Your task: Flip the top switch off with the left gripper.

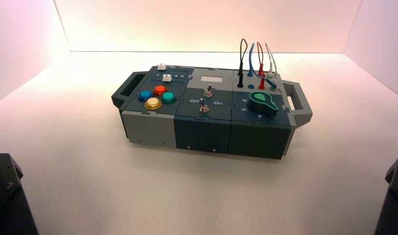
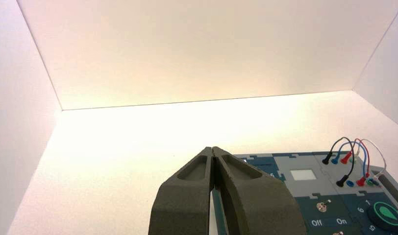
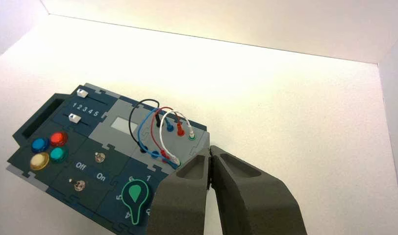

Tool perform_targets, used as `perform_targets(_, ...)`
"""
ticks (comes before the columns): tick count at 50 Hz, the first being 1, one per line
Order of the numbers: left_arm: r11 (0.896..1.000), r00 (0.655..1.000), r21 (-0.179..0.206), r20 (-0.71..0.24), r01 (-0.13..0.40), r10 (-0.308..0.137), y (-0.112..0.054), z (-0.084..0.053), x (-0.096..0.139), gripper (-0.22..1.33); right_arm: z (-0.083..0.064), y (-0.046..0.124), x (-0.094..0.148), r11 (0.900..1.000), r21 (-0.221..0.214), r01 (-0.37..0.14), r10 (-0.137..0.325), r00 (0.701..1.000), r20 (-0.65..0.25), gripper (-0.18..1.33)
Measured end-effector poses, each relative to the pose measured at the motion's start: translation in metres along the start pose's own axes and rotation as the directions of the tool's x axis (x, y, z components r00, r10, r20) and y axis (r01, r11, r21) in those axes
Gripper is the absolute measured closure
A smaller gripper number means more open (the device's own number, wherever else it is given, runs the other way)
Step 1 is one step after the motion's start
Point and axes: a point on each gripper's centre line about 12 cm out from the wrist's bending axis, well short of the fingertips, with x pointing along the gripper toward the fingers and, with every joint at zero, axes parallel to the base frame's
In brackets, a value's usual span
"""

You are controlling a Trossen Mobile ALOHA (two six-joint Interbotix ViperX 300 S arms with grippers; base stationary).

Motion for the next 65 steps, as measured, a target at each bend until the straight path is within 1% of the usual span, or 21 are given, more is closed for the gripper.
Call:
perform_targets(21,1.000,1.000,0.000,-0.005,0.001,-0.001,0.000,0.000,0.000,1.28,0.000,0.000,0.000,1.0000,0.001,-0.001,0.001,1.000,0.000,1.29)
perform_targets(25,1.000,0.998,-0.001,-0.057,0.003,-0.004,0.000,-0.005,0.002,1.28,0.000,0.000,0.001,1.0000,0.001,-0.001,0.001,1.000,-0.006,1.29)
perform_targets(28,1.000,0.992,-0.002,-0.125,0.011,-0.011,-0.001,-0.009,0.006,1.28,-0.002,0.000,0.003,1.0000,0.001,0.000,0.000,1.000,-0.021,1.30)
perform_targets(29,1.000,0.982,-0.003,-0.187,0.020,-0.020,-0.002,-0.011,0.010,1.27,-0.002,0.000,0.004,1.0000,0.001,0.000,0.000,1.000,-0.025,1.29)
perform_targets(31,1.000,0.969,-0.002,-0.246,0.031,-0.030,-0.004,-0.013,0.014,1.28,-0.003,0.000,0.005,1.0000,0.001,0.001,-0.001,0.999,-0.035,1.29)
perform_targets(33,0.999,0.948,0.003,-0.315,0.050,-0.046,-0.007,-0.016,0.018,1.28,-0.004,0.000,0.008,1.0000,0.004,0.000,0.000,0.999,-0.054,1.29)
perform_targets(36,0.996,0.906,0.012,-0.416,0.084,-0.072,-0.012,-0.020,0.025,1.28,-0.006,0.000,0.010,1.0000,0.005,0.000,0.000,0.997,-0.072,1.30)
perform_targets(38,0.994,0.880,0.017,-0.467,0.105,-0.085,-0.015,-0.022,0.028,1.28,-0.007,0.000,0.011,1.0000,0.005,0.001,0.000,0.997,-0.081,1.30)
perform_targets(39,0.992,0.851,0.019,-0.515,0.125,-0.098,-0.018,-0.023,0.032,1.28,-0.007,0.000,0.012,1.0000,0.005,0.001,0.000,0.996,-0.089,1.29)
perform_targets(43,0.987,0.813,0.024,-0.569,0.161,-0.119,-0.025,-0.021,0.037,1.28,-0.010,0.000,0.015,1.0000,0.007,0.001,0.000,0.994,-0.112,1.29)
perform_targets(44,0.984,0.805,0.027,-0.579,0.174,-0.126,-0.027,-0.017,0.038,1.28,-0.011,0.000,0.016,1.0000,0.009,0.000,0.001,0.992,-0.124,1.29)
perform_targets(45,0.982,0.801,0.030,-0.583,0.187,-0.134,-0.030,-0.013,0.038,1.28,-0.011,0.000,0.016,1.0000,0.009,0.001,0.001,0.992,-0.127,1.29)
perform_targets(47,0.981,0.800,0.031,-0.583,0.193,-0.139,-0.031,-0.010,0.038,1.27,-0.011,0.000,0.017,0.9999,0.012,-0.001,0.002,0.991,-0.133,1.29)
perform_targets(48,0.979,0.801,0.032,-0.581,0.199,-0.144,-0.033,-0.005,0.038,1.28,-0.012,0.000,0.018,0.9999,0.014,-0.001,0.003,0.990,-0.138,1.29)
perform_targets(50,0.979,0.800,0.026,-0.581,0.202,-0.150,-0.035,-0.001,0.038,1.27,-0.013,0.001,0.020,0.9998,0.018,-0.002,0.005,0.989,-0.150,1.29)
perform_targets(56,0.976,0.797,0.027,-0.582,0.217,-0.161,-0.039,0.014,0.037,1.28,-0.014,0.001,0.026,0.9996,0.028,-0.005,0.010,0.982,-0.189,1.30)
perform_targets(60,0.974,0.789,0.028,-0.592,0.223,-0.163,-0.040,0.018,0.038,1.27,-0.016,0.002,0.032,0.9994,0.035,-0.005,0.013,0.974,-0.227,1.29)
perform_targets(65,0.973,0.777,0.029,-0.608,0.230,-0.165,-0.042,0.019,0.041,1.28,-0.019,0.003,0.046,0.9984,0.055,-0.007,0.023,0.951,-0.309,1.29)
